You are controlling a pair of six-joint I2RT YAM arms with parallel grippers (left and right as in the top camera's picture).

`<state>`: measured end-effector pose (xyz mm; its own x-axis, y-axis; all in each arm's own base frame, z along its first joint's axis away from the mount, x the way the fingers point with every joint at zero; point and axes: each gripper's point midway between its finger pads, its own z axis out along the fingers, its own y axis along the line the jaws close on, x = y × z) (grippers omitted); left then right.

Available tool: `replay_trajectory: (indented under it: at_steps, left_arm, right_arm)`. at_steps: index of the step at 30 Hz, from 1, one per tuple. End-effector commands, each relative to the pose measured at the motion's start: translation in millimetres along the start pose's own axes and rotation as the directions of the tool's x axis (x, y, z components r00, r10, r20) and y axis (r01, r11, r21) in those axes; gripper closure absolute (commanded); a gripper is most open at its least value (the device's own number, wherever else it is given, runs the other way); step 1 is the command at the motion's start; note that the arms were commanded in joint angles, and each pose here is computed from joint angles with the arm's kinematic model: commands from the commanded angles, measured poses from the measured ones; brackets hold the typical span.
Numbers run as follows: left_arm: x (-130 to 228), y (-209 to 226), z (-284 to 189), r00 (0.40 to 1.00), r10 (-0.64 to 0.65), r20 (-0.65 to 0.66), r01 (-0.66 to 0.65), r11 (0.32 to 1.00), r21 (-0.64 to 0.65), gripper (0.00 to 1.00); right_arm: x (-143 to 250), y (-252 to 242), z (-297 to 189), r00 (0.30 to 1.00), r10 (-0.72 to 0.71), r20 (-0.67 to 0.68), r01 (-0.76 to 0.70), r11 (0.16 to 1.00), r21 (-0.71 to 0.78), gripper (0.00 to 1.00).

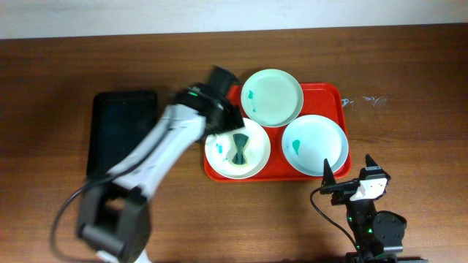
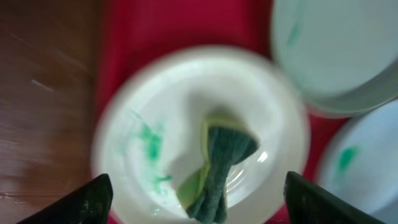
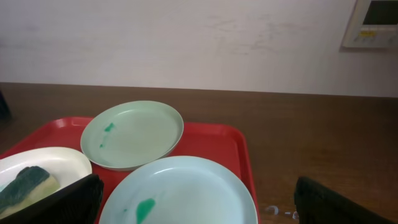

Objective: Clean dirty plates on tray and stack at the side
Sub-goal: 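Carry the sponge with the left gripper onto the lower-left white plate, then grip the rim of the lower-left white plate with the right gripper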

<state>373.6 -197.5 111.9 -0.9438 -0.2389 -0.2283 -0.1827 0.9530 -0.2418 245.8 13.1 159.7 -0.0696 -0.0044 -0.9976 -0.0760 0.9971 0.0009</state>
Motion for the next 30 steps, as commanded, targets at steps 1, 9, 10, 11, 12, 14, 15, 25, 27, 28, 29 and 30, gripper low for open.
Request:
replay_trajectory:
  at_steps: [1,9,10,11,12,14,15,25,27,28,29,30]
  left_arm:
    - [-36.7,34.2,-93.6,0.986,0.025,0.167,-0.031,0.999,0.033,0.01]
    - [-11.4,135.4,-124.8,0.988,-0.13,0.079,0.144,0.969,-0.199,0.01]
    - [-9.2,136.4,-124.8,0.989,-0.131,0.07,0.143,0.968,-0.204,0.01]
    - [-8.1,136.9,-124.9,0.989,-0.13,0.066,0.141,0.968,-0.207,0.01]
    - [-8.0,136.3,-124.8,0.992,-0.111,0.061,0.122,0.971,-0.205,0.01]
    - [-7.7,135.8,-124.7,0.993,-0.103,0.057,0.113,0.973,-0.203,0.01]
    - [-7.6,135.4,-124.6,0.993,-0.103,0.057,0.112,0.973,-0.202,0.01]
    - [-9.3,129.9,-123.5,0.996,-0.077,0.053,0.085,0.981,-0.174,0.16]
    - [-9.2,130.0,-123.4,0.996,-0.077,0.052,0.085,0.981,-0.174,0.16]
    - [-8.9,130.1,-123.1,0.996,-0.078,0.051,0.085,0.981,-0.174,0.16]
    - [-8.9,130.2,-122.8,0.996,-0.078,0.051,0.086,0.981,-0.174,0.21]
    - [-9.7,129.8,-122.8,0.995,-0.078,0.054,0.086,0.981,-0.173,0.25]
  right_arm:
    - [2.7,0.9,0.2,1.0,-0.007,-0.003,0.007,1.0,-0.002,0.02]
    - [-75.3,127.0,-70.3,0.897,0.428,-0.112,-0.351,0.533,-0.77,0.02]
    - [-90.0,125.9,-75.9,0.858,0.496,-0.131,-0.398,0.483,-0.78,0.02]
    - [-116.6,123.7,-89.9,0.828,0.555,-0.077,-0.369,0.439,-0.819,0.02]
    - [-144.2,121.0,-108.9,0.815,0.577,0.045,-0.263,0.439,-0.859,0.02]
    - [-205.1,105.9,-138.7,0.737,0.63,0.244,-0.144,0.499,-0.855,0.02]
    - [-231.8,103.9,-141.4,0.761,0.585,0.281,-0.136,0.566,-0.813,0.02]
    - [-137.8,108.9,16.4,0.598,0.185,-0.779,-0.596,0.753,-0.279,0.37]
    - [-69.4,110.3,49.3,0.429,0.15,-0.891,-0.571,0.81,-0.138,0.36]
    - [-46.7,113.1,62.7,0.389,0.13,-0.912,-0.545,0.831,-0.114,0.36]
    - [-23.1,120.1,77.5,0.357,0.1,-0.929,-0.523,0.845,-0.11,0.41]
    - [0.1,128.3,91.9,0.331,0.074,-0.941,-0.507,0.855,-0.111,0.55]
